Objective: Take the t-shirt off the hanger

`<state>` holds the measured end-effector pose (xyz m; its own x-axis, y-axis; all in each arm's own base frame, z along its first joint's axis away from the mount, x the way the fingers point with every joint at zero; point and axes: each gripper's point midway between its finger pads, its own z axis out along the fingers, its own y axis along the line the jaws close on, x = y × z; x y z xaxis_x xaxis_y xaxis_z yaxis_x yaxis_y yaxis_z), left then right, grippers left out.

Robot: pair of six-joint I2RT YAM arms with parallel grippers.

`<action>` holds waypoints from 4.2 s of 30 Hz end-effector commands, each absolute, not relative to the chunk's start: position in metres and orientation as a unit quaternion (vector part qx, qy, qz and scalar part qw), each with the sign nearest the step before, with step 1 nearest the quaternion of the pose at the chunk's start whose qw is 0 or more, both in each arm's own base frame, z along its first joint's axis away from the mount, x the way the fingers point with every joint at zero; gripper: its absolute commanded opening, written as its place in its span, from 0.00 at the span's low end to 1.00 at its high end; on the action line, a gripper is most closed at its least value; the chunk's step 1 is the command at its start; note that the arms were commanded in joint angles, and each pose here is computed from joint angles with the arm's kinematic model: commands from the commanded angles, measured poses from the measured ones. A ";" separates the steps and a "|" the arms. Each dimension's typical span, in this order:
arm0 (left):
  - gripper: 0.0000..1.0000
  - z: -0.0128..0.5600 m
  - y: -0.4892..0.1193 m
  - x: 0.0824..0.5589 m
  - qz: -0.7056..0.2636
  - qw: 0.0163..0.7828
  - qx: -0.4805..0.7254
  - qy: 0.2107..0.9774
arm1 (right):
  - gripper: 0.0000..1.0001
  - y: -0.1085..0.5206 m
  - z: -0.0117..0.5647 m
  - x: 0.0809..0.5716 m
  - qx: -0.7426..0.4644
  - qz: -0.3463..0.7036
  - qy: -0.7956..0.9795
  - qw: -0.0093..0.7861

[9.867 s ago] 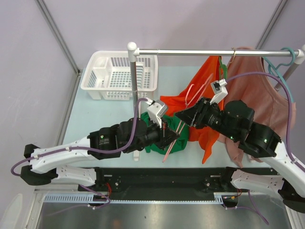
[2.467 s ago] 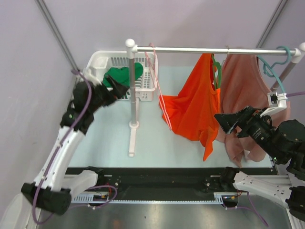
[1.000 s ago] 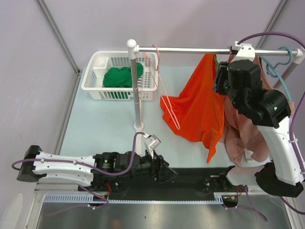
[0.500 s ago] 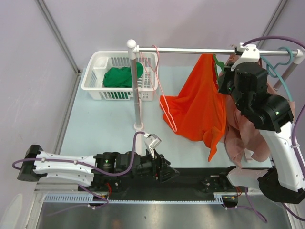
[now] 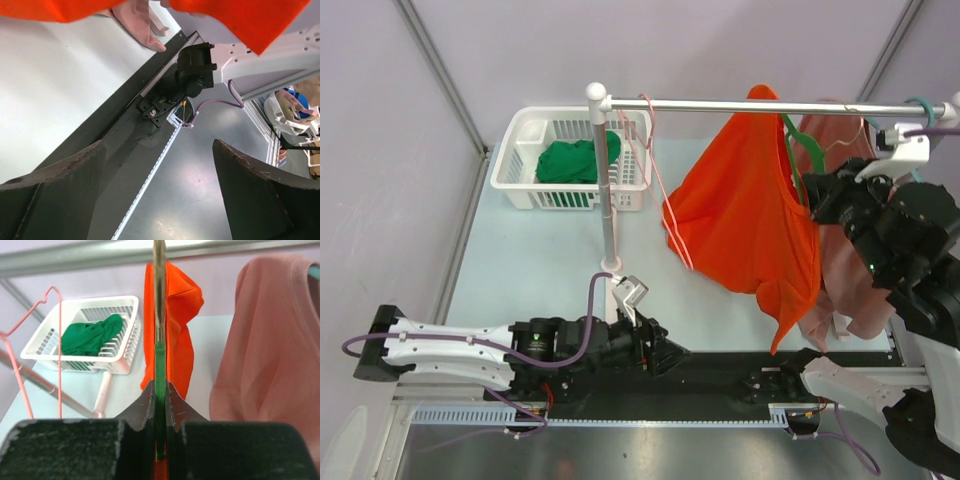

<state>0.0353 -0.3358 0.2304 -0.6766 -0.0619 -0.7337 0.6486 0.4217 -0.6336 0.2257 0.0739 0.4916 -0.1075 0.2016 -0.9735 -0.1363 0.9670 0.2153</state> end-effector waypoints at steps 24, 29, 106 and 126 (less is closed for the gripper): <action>0.82 0.204 -0.298 0.108 -0.488 0.383 0.031 0.784 | 0.00 0.166 0.314 0.196 -0.071 0.352 0.743 0.565; 0.95 0.211 -0.299 0.134 -0.472 0.401 -0.003 0.785 | 0.00 0.177 0.298 0.186 -0.104 0.369 0.755 0.532; 0.00 0.241 -0.249 0.332 -0.141 0.551 -0.230 0.790 | 0.00 0.148 0.310 0.085 -0.132 0.435 0.754 0.473; 0.00 0.213 -0.289 0.308 -0.239 0.491 -0.099 0.832 | 0.00 0.114 0.379 0.082 -0.047 0.474 0.649 0.593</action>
